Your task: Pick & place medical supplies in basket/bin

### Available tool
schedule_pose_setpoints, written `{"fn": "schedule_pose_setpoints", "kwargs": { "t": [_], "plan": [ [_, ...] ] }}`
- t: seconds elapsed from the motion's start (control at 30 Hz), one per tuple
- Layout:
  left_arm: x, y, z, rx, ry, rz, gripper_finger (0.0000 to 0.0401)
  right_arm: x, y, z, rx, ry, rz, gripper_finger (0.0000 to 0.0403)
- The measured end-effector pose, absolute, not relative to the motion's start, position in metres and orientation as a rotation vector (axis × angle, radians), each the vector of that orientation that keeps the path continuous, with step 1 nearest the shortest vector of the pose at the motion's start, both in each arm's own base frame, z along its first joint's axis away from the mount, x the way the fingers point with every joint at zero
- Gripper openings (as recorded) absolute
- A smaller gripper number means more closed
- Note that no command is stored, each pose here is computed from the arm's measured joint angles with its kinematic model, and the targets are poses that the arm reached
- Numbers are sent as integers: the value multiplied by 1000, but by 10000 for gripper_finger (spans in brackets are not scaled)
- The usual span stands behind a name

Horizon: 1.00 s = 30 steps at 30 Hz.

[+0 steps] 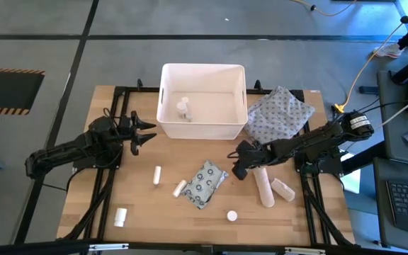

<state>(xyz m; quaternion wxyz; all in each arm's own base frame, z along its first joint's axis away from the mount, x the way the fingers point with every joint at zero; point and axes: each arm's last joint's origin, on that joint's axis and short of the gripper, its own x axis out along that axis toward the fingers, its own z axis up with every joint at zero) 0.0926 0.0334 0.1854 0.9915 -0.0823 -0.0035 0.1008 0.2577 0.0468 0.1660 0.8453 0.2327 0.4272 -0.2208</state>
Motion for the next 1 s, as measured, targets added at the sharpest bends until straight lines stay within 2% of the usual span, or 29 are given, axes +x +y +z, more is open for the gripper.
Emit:
{"fn": "schedule_pose_setpoints", "kwargs": {
  "t": [0.27,0.4,0.53,1.0],
  "plan": [
    [93,33,185,-165,-7,202,187,258,47,166,532,905,-467,330],
    [93,33,185,-165,-7,202,187,257,47,166,522,909,-464,364],
    [93,33,185,-165,-7,202,187,257,47,165,532,910,-471,372],
    [93,33,185,-165,-7,202,187,256,47,159,542,950,-506,361]
  ]
}}
